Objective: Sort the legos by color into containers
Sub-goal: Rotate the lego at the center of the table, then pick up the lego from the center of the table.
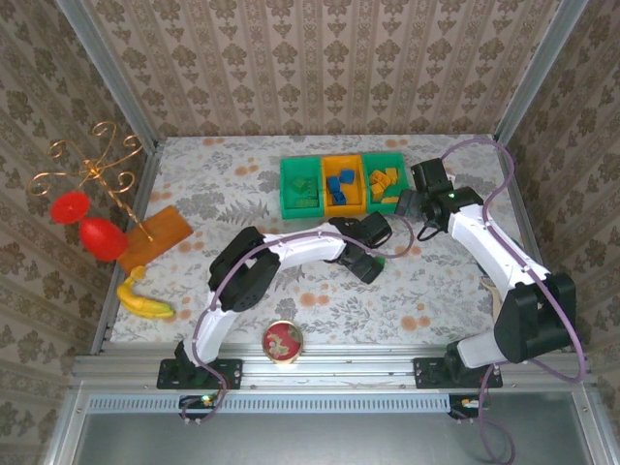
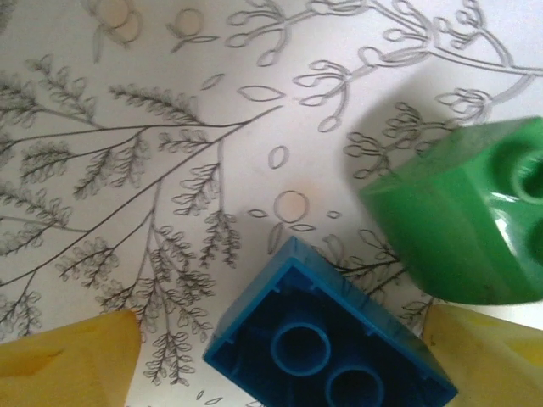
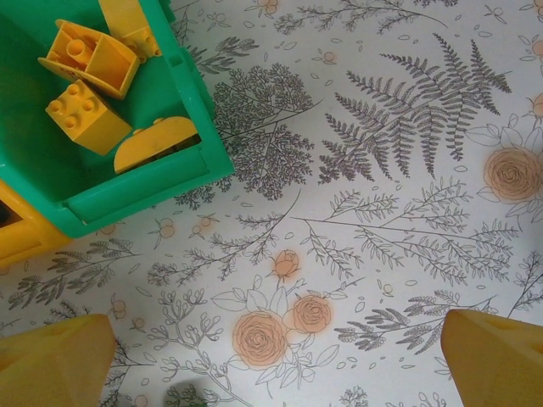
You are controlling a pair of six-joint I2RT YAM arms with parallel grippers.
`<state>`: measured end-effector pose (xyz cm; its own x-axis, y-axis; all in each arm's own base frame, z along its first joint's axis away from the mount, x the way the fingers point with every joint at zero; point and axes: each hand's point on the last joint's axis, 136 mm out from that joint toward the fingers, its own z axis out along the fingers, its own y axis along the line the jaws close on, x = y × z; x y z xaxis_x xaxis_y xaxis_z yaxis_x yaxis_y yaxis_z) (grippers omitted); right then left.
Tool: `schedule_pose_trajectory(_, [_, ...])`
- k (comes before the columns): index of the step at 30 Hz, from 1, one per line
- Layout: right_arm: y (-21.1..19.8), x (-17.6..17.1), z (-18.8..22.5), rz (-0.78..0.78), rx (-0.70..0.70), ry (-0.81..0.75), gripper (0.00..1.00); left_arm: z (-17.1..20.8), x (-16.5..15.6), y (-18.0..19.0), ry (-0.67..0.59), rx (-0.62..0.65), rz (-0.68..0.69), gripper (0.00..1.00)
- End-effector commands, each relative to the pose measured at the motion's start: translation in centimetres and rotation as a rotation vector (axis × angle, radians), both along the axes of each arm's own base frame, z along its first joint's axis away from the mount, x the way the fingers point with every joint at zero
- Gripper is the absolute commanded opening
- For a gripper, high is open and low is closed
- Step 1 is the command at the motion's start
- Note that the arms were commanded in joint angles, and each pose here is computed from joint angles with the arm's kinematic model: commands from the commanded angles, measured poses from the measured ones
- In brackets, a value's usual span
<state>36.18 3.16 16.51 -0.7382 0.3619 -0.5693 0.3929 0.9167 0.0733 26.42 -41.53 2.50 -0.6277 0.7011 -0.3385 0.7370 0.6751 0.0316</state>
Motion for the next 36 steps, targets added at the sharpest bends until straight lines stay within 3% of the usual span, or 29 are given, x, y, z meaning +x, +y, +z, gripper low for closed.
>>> schedule_pose_trajectory(1, [0.0, -0.1, 0.0, -0.016, 0.027, -0.014, 1.00, 0.9, 1.7, 3.5, -0.039, 0.053, 0.109, 0.80])
schedule_pose_trajectory(10, [0.2, 0.2, 0.1, -0.015, 0.034, -0.018, 1.00, 1.1, 1.8, 2.6, -0.016, -0.011, 0.111, 0.67])
schedule_pose_trajectory(19, [0.1, 0.0, 0.2, -0.017, 0.033, -0.021, 1.00, 0.4, 1.9, 1.4, 0.014, -0.042, 0.083, 0.65])
schedule_pose_trajectory(36, [0.1, -0.1, 0.1, -0.018, 0.035, -0.023, 1.00, 0.0, 3.9, 2.7, 0.014, -0.041, 0.145, 0.32])
